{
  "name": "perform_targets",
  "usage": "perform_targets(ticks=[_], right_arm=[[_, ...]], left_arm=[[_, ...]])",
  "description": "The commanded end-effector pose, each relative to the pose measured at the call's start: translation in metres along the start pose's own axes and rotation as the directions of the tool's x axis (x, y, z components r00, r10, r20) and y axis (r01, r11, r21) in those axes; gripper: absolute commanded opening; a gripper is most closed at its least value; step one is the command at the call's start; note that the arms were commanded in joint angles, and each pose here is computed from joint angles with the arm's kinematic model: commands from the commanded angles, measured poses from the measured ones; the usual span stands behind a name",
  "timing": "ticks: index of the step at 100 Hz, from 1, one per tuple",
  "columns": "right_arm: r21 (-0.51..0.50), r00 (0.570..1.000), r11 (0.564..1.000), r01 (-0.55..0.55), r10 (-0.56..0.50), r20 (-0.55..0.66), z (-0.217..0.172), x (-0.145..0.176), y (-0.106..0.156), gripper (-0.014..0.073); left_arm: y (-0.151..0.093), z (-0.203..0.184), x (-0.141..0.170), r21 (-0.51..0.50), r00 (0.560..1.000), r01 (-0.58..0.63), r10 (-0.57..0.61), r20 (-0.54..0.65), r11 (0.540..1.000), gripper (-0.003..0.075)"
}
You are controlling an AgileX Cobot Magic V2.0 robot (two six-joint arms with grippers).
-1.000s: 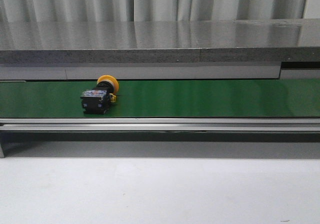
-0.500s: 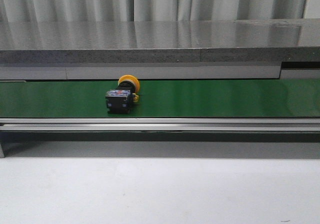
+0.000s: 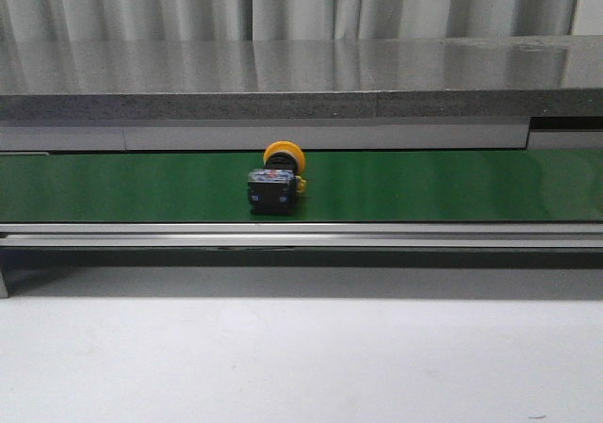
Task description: Move button from left to right
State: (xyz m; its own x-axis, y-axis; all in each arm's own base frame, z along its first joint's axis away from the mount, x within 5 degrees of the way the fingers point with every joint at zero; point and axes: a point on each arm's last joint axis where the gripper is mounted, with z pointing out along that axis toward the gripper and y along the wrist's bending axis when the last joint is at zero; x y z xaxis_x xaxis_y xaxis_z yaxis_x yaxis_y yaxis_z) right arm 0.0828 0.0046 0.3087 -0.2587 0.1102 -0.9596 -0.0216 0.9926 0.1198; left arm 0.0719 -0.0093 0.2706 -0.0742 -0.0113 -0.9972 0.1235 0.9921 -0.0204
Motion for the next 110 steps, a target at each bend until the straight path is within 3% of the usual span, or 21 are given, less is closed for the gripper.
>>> perform_targets(ticks=[1, 27, 65, 79, 98, 110], right_arm=[[-0.018, 0.999, 0.999, -0.046, 0.046, -0.013, 0.015, -0.024, 0.004, -0.0067], [0.013, 0.960, 0.998, -0.053, 0.055, -0.274, 0.072, -0.040, 0.006, -0.0067], [0.039, 0.915, 0.998, -0.054, 0.065, -0.399, 0.123, -0.034, 0.003, -0.0043], [0.040, 0.907, 0.998, -0.053, 0.065, -0.416, 0.125, -0.032, 0.003, 0.0121], [0.040, 0.907, 0.998, -0.053, 0.065, -0.416, 0.125, -0.032, 0.003, 0.0479], [0.040, 0.907, 0.997, -0.062, 0.073, -0.415, 0.126, -0.032, 0.004, 0.0542]], left_arm=[[-0.001, -0.001, -0.016, 0.009, 0.995, 0.016, -0.017, 0.101, 1.000, 0.0005], [-0.001, -0.001, -0.016, 0.009, 0.995, 0.016, -0.017, 0.101, 1.000, 0.0005], [-0.001, -0.001, -0.016, 0.009, 0.995, 0.016, -0.017, 0.101, 1.000, 0.0005], [-0.001, -0.001, -0.016, 0.009, 0.995, 0.016, -0.017, 0.101, 1.000, 0.0005], [-0.001, -0.001, -0.016, 0.009, 0.995, 0.016, -0.017, 0.101, 1.000, 0.0005], [-0.001, -0.001, -0.016, 0.009, 0.995, 0.016, -0.017, 0.101, 1.000, 0.0005]])
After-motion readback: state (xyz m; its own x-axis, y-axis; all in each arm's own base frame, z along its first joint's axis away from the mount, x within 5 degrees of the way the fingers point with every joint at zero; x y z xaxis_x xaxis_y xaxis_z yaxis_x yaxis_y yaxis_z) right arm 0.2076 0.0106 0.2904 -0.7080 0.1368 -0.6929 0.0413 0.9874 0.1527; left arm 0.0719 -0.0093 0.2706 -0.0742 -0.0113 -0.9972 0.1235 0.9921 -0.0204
